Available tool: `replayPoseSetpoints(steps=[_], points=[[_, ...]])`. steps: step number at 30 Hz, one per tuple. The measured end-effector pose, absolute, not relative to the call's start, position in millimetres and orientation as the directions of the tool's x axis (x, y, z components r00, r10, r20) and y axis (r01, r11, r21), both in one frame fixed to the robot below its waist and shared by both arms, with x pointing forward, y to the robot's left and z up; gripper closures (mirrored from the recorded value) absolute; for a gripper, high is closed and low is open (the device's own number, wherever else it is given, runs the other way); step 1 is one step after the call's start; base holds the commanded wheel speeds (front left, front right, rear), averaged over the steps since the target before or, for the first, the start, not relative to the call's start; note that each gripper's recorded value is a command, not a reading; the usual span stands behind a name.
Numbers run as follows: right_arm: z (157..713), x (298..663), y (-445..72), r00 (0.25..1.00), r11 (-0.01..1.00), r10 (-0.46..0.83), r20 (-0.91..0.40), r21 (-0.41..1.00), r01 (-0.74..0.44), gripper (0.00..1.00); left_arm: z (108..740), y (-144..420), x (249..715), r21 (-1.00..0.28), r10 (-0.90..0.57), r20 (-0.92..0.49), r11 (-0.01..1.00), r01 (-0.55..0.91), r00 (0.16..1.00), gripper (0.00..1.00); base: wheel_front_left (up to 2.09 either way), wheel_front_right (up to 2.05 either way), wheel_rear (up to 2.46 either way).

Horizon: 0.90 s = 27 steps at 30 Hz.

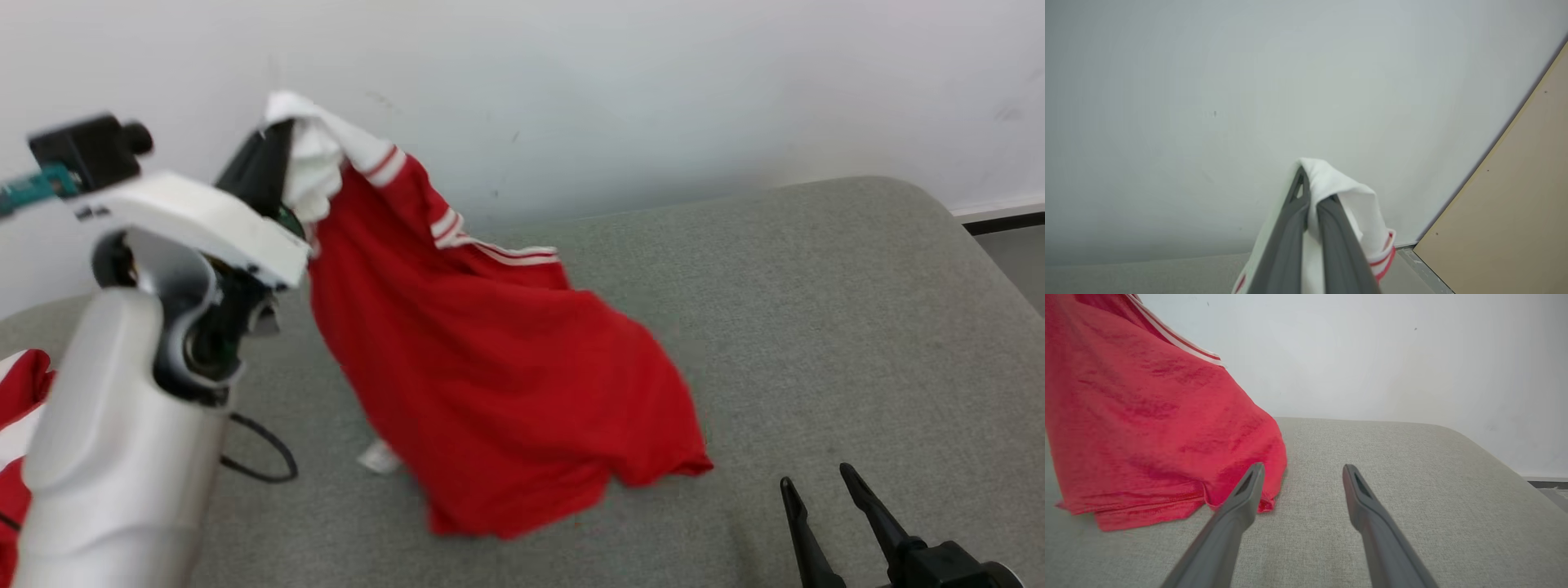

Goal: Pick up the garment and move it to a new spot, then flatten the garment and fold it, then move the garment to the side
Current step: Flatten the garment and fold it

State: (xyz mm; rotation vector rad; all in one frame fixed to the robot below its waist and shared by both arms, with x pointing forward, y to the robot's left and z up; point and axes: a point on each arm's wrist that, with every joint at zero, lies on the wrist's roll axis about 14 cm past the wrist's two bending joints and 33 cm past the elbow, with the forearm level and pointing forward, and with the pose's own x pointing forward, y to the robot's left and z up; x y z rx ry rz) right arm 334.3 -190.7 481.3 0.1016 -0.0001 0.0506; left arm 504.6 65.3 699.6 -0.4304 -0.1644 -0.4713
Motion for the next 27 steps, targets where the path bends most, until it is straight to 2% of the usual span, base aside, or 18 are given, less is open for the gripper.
replayPoseSetpoints(steps=[11,15,21,27], points=[[480,331,-195,1.000,0.993,0.028,0.000,0.113,-0.028,0.00,781,54,514,-0.177,-0.415,0.356,0.850,0.497,0.837,1.00,0.00,0.00,0.00],[480,331,-197,1.000,0.993,0.023,-0.001,0.112,-0.023,0.00,779,23,504,-0.171,-0.478,0.340,0.815,0.553,0.810,1.00,0.00,0.00,0.00],[478,330,-199,1.000,0.993,0.013,-0.006,0.116,-0.012,0.00,699,-44,473,-0.180,-0.656,0.139,0.720,0.670,0.742,1.00,0.00,0.00,0.00],[475,329,-206,1.000,0.993,-0.011,-0.019,0.116,0.013,0.00,608,-105,415,-0.262,-0.817,-0.105,0.573,0.777,0.567,1.00,0.00,0.00,0.00]])
